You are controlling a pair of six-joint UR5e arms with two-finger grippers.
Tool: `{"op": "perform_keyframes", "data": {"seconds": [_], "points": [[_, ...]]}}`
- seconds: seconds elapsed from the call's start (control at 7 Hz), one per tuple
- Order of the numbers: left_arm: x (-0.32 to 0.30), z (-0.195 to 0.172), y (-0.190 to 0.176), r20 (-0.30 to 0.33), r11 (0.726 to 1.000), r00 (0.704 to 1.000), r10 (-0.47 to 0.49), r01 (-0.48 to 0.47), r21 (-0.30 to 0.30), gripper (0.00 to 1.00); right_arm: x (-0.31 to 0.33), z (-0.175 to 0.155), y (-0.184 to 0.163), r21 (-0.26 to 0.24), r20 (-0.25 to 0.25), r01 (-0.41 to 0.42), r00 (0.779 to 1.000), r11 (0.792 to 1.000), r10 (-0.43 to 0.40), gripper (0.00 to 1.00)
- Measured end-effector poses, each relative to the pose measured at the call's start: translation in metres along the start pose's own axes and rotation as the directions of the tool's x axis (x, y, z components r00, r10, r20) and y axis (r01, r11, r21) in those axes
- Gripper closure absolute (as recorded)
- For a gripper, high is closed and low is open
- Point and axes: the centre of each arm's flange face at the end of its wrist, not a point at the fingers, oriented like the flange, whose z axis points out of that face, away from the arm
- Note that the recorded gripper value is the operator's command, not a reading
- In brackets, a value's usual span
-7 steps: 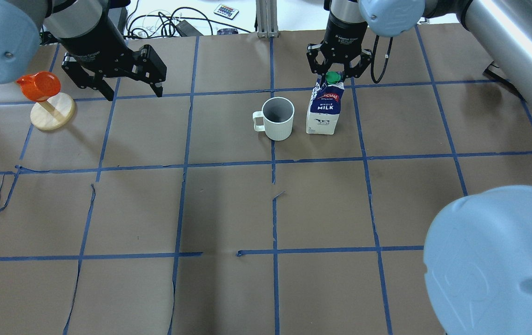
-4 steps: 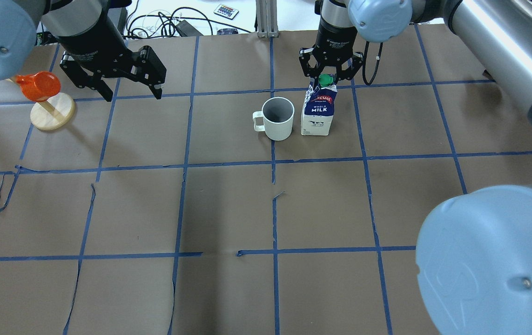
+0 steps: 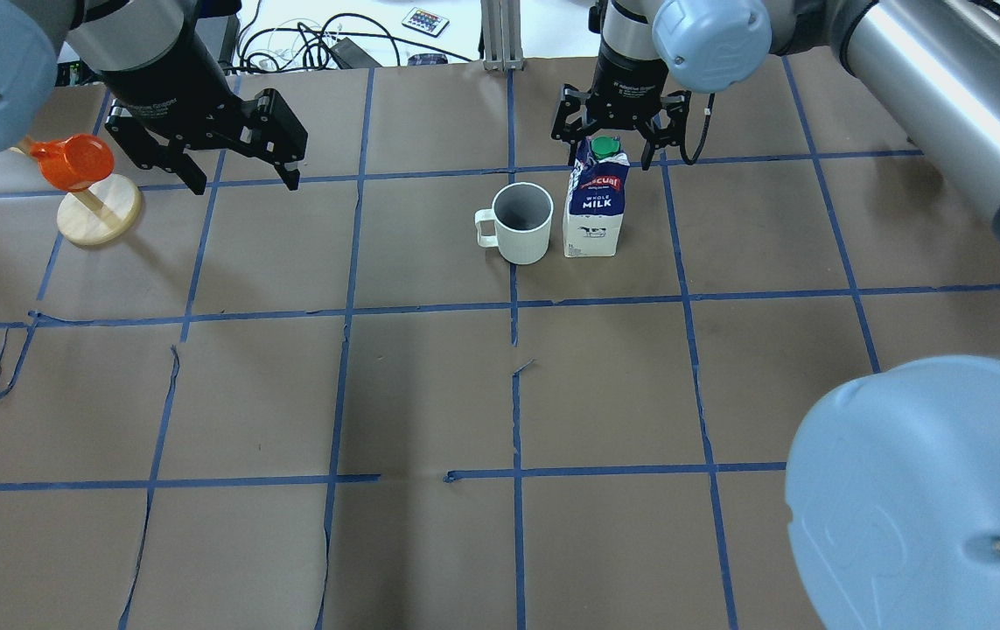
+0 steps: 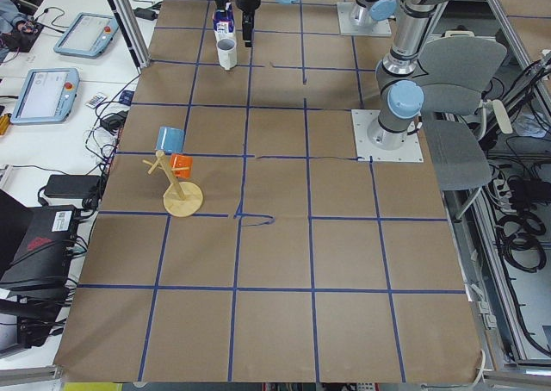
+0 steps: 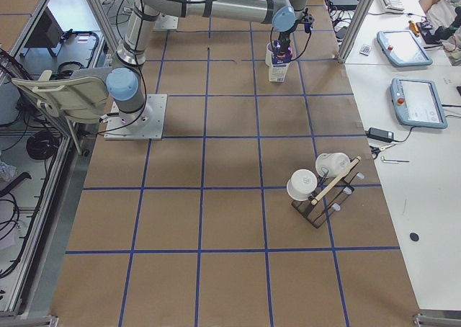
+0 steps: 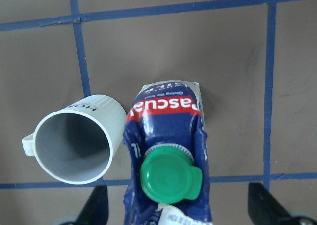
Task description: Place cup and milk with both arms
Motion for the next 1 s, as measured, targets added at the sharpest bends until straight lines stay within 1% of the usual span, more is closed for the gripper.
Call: {"op": "perform_keyframes", "data": {"seconds": [0.14, 0.29, 0.43, 0.57, 0.71, 0.86, 1.0], "points": [[0.0, -0.001, 0.001, 0.001, 1.0, 1.0, -0.001, 0.001, 0.001, 0.0, 0.008, -0.025, 0.011, 0.02, 0.0, 0.005, 1.0, 1.0, -0.005, 0.0], [0.0, -0.002, 0.002, 0.003, 1.0, 1.0, -0.001, 0.001, 0.004, 0.0, 0.024, -0.057, 0.026, 0.036, -0.004, 0.03, 1.0, 0.999, -0.03, 0.0], [0.0, -0.003, 0.002, 0.004, 1.0, 1.0, -0.001, 0.001, 0.006, 0.0, 0.049, -0.085, 0.044, 0.035, -0.005, 0.058, 0.998, 0.998, -0.058, 0.0], [0.0, -0.004, 0.002, 0.004, 1.0, 1.0, -0.001, 0.001, 0.007, 0.0, 0.074, -0.11, 0.07, 0.029, -0.004, 0.074, 0.997, 0.997, -0.074, 0.0], [0.001, -0.005, 0.003, 0.004, 1.0, 1.0, -0.004, 0.004, 0.009, 0.0, 0.091, -0.126, 0.1, 0.034, -0.006, 0.082, 0.997, 0.996, -0.082, 0.0], [0.001, -0.005, 0.003, 0.005, 1.0, 1.0, -0.005, 0.005, 0.009, 0.0, 0.099, -0.136, 0.129, 0.044, -0.009, 0.082, 0.997, 0.996, -0.081, 0.0], [0.001, -0.005, 0.003, 0.005, 1.0, 1.0, -0.007, 0.007, 0.008, 0.0, 0.102, -0.14, 0.147, 0.046, -0.022, 0.079, 0.997, 0.996, -0.078, 0.0]]}}
